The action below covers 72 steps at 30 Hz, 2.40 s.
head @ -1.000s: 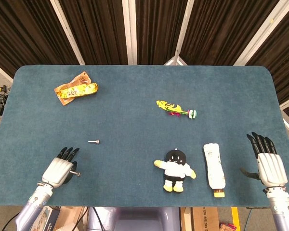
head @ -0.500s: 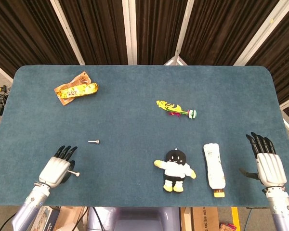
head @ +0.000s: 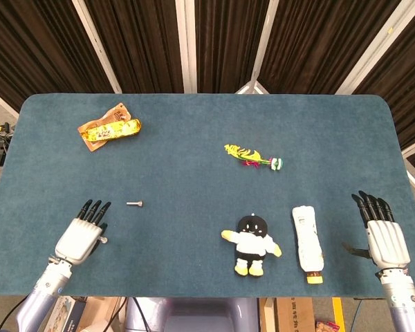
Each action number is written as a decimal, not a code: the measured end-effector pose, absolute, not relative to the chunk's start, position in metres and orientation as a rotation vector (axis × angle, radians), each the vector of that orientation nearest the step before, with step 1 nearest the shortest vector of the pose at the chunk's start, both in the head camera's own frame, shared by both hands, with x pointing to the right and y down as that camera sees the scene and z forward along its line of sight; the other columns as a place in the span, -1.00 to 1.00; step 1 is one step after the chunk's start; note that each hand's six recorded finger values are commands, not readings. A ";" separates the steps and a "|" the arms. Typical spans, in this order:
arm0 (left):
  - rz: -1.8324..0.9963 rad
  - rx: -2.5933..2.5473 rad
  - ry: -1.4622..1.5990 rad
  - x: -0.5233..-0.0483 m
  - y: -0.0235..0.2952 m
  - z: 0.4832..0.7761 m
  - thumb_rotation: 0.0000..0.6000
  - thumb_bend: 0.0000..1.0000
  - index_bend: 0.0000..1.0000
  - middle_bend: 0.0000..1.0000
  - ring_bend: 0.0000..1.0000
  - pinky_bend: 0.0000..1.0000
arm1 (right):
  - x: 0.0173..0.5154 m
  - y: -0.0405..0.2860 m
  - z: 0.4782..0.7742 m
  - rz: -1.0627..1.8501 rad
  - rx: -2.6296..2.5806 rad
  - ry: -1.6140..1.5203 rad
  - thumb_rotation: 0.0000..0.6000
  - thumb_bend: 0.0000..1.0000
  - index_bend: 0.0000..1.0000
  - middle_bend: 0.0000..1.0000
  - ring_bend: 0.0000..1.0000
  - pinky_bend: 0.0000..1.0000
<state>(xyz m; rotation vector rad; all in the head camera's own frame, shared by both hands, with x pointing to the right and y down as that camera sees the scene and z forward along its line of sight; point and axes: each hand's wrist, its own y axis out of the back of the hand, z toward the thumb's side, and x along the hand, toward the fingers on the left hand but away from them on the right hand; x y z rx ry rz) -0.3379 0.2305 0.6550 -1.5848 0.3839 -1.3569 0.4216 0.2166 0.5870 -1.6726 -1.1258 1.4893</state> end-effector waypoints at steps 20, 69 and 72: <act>-1.366 -1.585 0.523 -0.344 0.228 0.627 1.00 -0.20 -0.43 -0.99 -1.00 -1.00 | 0.422 0.217 0.587 1.492 -1.662 -1.140 1.00 -0.78 -0.84 -0.86 -0.97 -1.00; -1.613 -1.557 0.478 -0.263 0.136 0.698 1.00 -0.15 -0.19 -0.85 -1.00 -1.00 | 0.423 0.218 0.599 1.545 -1.676 -1.123 1.00 -0.78 -0.83 -0.87 -0.97 -1.00; -1.621 -1.554 0.475 -0.263 0.137 0.701 1.00 -0.14 -0.19 -0.85 -1.00 -1.00 | 0.424 0.218 0.599 1.546 -1.672 -1.128 1.00 -0.78 -0.83 -0.87 -0.97 -1.00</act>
